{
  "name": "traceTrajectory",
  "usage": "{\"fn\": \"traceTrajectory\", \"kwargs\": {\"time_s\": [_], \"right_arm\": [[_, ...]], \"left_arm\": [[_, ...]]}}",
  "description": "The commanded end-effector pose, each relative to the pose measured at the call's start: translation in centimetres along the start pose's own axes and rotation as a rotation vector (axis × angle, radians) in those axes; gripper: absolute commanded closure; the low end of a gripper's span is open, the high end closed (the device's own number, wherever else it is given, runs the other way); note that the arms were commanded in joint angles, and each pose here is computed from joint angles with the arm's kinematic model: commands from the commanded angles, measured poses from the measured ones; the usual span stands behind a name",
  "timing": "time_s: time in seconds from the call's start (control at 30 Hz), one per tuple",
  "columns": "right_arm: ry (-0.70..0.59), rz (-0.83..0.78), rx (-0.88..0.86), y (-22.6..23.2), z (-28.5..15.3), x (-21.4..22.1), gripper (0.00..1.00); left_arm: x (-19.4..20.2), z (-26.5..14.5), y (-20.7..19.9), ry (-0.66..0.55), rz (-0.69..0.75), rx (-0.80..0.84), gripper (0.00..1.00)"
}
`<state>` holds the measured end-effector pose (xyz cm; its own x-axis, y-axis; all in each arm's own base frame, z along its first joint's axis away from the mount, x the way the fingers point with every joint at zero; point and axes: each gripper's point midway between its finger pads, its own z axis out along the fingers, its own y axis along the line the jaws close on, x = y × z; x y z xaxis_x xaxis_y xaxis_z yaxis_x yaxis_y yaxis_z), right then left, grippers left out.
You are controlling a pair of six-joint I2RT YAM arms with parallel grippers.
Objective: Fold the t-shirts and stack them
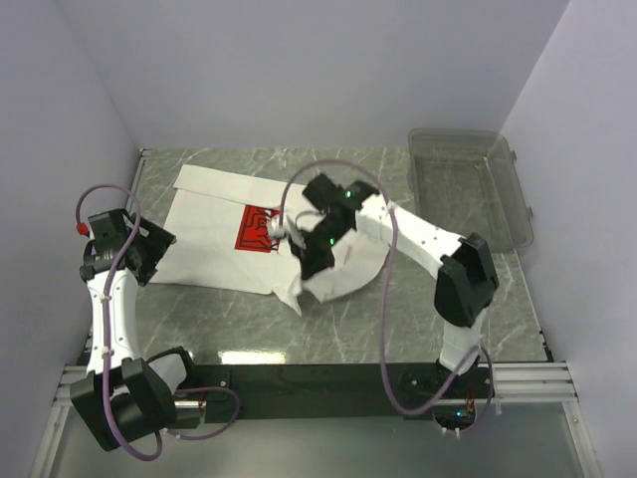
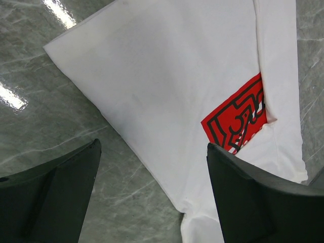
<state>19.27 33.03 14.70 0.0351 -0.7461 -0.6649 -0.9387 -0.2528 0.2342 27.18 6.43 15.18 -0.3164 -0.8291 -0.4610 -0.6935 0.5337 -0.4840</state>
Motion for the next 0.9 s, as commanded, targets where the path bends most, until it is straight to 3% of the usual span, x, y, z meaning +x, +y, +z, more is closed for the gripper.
{"fn": "traceTrajectory", "kwargs": {"time_s": [0.0, 0.1, 0.13, 0.17, 0.2, 0.27, 0.37, 0.47, 0.53, 0.67, 0.87], "right_arm": [[-0.071, 0.203, -0.037, -2.7, -2.2, -0.4, 1.0], [-0.07, 0.347, 0.097, -8.6, -3.2, 0.3, 0.96], [-0.057, 0.407, 0.142, -10.5, -2.9, 1.1, 0.89], [-0.048, 0.48, 0.174, -11.4, -2.9, 1.7, 0.74], [-0.035, 0.509, 0.247, -13.2, -3.5, 2.7, 0.68], [-0.038, 0.628, 0.36, -14.9, -4.1, 4.2, 0.61], [-0.069, 0.686, 0.561, -17.6, -6.9, 5.6, 0.5], [-0.122, 0.635, 0.584, -17.5, -8.9, 5.1, 0.48], [-0.144, 0.588, 0.467, -15.2, -8.3, 4.3, 0.49], [-0.072, 0.546, 0.377, -12.9, -5.1, 5.2, 0.48], [-0.007, 0.526, 0.45, -13.8, -2.8, 5.3, 0.46]], "left_arm": [[-1.0, -0.3, -1.1, -0.025, 0.03, 0.044, 0.1], [-0.7, -0.1, -1.4, -0.007, 0.037, 0.059, 0.09], [-0.8, -0.1, -1.5, -0.006, 0.041, 0.064, 0.09], [-0.6, 0.0, -1.5, 0.004, 0.043, 0.067, 0.09], [-0.6, 0.1, -1.6, 0.006, 0.049, 0.071, 0.09], [-0.6, 0.1, -1.8, 0.008, 0.054, 0.079, 0.09], [-0.7, 0.2, -2.0, 0.012, 0.07, 0.092, 0.09], [-0.4, 0.3, -2.4, 0.027, 0.085, 0.121, 0.09], [-0.1, 0.4, -2.7, 0.037, 0.094, 0.144, 0.09], [0.3, 0.9, -3.0, 0.057, 0.094, 0.169, 0.09], [0.4, 1.2, -3.1, 0.071, 0.1, 0.172, 0.1]]}}
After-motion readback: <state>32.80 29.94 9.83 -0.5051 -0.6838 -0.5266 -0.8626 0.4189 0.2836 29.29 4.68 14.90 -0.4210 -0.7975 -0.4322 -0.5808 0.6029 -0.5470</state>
